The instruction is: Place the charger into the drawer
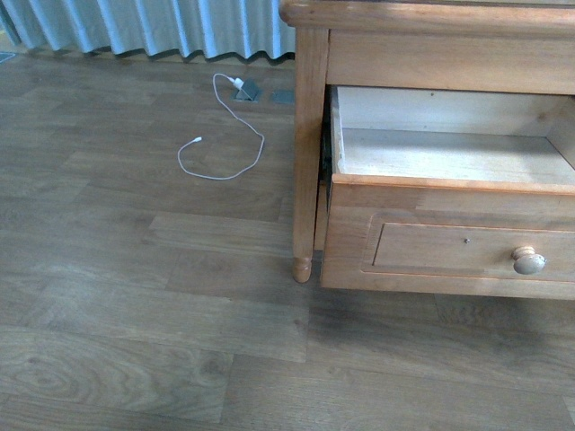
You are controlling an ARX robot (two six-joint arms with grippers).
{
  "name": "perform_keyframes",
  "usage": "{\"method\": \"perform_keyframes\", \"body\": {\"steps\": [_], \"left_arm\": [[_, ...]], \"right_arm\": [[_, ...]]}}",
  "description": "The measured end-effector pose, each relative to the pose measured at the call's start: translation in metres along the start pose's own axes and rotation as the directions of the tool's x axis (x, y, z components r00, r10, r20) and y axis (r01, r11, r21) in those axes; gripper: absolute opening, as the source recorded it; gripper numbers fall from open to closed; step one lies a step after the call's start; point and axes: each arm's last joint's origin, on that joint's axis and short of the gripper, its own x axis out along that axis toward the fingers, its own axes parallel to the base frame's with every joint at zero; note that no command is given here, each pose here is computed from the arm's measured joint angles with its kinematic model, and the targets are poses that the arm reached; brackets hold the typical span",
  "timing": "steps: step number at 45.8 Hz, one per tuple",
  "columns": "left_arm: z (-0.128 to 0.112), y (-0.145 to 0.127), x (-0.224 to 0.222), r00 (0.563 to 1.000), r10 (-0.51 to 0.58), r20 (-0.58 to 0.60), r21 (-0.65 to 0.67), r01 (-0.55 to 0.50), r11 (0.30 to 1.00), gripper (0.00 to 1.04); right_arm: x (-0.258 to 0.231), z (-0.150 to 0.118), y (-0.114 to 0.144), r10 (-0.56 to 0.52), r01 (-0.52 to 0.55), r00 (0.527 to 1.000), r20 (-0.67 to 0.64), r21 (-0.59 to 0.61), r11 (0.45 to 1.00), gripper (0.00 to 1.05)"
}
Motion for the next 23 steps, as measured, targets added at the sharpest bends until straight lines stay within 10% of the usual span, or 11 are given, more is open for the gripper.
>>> {"method": "perform_keyframes", "body": {"steps": [11,23], "left_arm": [[0.025,-0.032,-0.051,0.959,-0.282,0.025,0.094,0.279,0.956,0.24],[-0.030,-0.061,-0.068,0.882,-0.441,-0.168,0.177,0.467,0.867,0.24]], "right_arm": [[0.000,0.000,0.000,0.000,0.000,1.000,0.000,0.000,1.000,0.96],[0.000,0.000,0.000,0.000,0.000,1.000,0.000,0.000,1.000,0.96]]}}
